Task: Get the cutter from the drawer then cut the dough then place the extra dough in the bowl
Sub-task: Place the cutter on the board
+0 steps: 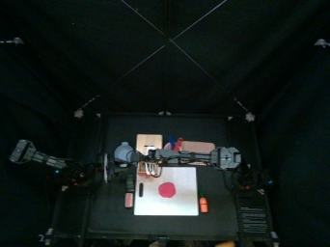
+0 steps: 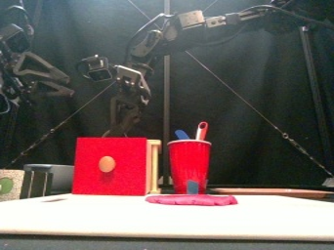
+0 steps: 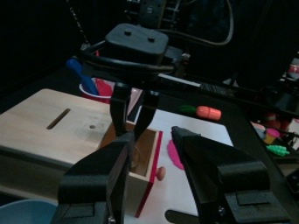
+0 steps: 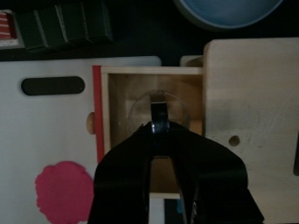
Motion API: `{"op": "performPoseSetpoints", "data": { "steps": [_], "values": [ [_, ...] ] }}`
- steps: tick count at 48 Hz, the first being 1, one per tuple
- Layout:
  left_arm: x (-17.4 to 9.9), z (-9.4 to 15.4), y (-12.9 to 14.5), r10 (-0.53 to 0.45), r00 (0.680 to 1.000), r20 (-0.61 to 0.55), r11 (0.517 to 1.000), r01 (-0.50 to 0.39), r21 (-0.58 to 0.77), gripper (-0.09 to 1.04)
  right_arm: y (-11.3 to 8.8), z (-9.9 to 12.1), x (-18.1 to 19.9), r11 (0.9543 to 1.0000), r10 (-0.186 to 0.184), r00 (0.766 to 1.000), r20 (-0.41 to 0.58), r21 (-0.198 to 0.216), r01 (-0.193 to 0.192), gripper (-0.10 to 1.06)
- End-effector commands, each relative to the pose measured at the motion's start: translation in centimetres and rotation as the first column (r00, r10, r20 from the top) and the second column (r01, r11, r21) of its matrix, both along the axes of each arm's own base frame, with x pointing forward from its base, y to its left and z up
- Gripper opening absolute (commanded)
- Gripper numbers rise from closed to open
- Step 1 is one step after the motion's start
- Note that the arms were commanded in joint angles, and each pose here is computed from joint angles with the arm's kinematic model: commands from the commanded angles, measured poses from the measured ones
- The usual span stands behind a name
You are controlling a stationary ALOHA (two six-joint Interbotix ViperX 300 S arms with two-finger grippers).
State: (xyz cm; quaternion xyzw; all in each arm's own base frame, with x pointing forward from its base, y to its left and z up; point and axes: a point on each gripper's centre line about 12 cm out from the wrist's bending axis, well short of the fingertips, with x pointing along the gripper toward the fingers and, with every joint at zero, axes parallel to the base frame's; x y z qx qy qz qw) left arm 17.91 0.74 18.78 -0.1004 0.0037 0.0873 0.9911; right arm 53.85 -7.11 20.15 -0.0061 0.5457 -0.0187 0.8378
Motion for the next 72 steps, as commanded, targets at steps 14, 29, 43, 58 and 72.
{"op": "performPoseSetpoints", "data": {
  "steps": [14, 29, 43, 58, 72],
  "values": [
    [0.2, -0.2, 0.2, 0.018, 0.999, -0.027, 0.999, -0.019, -0.04, 0.78, 0.6, 5.0, 0.4, 0.9998, 0.013, 0.998, 0.066, -0.013, -0.012, 0.56],
    [0.2, -0.2, 0.2, 0.024, 0.999, -0.028, 0.999, -0.025, -0.047, 0.78, 0.4, 6.3, 0.1, 0.9995, 0.013, 0.999, 0.039, -0.029, -0.012, 0.56],
    [0.2, -0.2, 0.5, 0.038, 0.999, -0.03, 0.998, -0.04, -0.046, 0.78, 0.2, 9.9, -1.0, 0.9963, -0.085, 0.996, 0.011, -0.009, 0.085, 0.56],
    [0.2, -0.1, 0.9, 0.057, 0.998, -0.031, 0.998, -0.058, -0.038, 0.78, 1.8, 11.9, -3.0, 0.9956, -0.093, 0.995, -0.019, -0.005, 0.093, 0.56],
    [0.1, -0.2, 0.9, 0.059, 0.998, -0.034, 0.998, -0.06, -0.037, 0.78, 2.8, 11.8, -7.6, 0.9959, -0.089, 0.992, -0.09, 0.006, 0.09, 0.56]
  ]
}}
